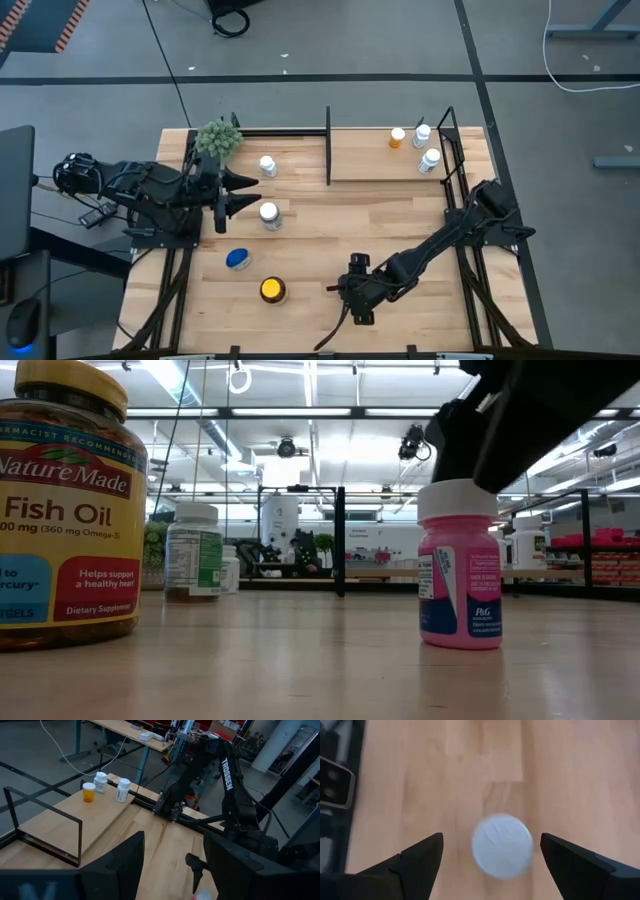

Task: Pick and place medicine bottles onto shelf by color
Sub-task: Put the pink pill bottle on the shelf

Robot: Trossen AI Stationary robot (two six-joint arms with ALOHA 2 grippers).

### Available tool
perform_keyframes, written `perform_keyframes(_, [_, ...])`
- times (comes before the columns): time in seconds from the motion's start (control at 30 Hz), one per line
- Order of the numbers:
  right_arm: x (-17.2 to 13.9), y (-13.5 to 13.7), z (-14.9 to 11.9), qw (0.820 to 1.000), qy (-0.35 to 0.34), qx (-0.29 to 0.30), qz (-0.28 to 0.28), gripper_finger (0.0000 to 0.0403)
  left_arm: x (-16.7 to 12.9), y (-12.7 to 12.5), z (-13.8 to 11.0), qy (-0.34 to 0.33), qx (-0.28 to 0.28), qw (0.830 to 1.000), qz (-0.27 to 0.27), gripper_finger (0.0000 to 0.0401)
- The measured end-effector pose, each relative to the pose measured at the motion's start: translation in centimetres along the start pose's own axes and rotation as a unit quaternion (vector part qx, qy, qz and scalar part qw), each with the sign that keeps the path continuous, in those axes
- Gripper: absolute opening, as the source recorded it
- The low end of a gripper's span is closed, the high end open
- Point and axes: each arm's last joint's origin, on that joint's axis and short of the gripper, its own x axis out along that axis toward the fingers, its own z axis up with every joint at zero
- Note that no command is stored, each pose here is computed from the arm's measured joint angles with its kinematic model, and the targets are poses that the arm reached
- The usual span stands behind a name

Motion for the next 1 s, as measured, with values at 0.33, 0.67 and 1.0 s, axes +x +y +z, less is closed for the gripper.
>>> perform_keyframes(0.33, [0.08, -0.04, -0.07, 1.0, 0.0, 0.005, -0.009, 0.0294, 0.0, 0.03, -0.06, 0.003, 0.002, 1.0, 0.001, 0.0209])
perform_keyframes(0.67, [0.08, -0.06, -0.04, 1.0, -0.001, 0.022, -0.008, 0.0205, 0.0, 0.06, -0.11, 0.005, 0.003, 1.0, 0.003, 0.0204])
perform_keyframes(1.0, [0.01, -0.38, 0.09, 0.992, -0.026, 0.114, -0.045, 0.0188, 0.0, 0.06, -0.1, 0.005, 0.003, 1.0, 0.003, 0.0204])
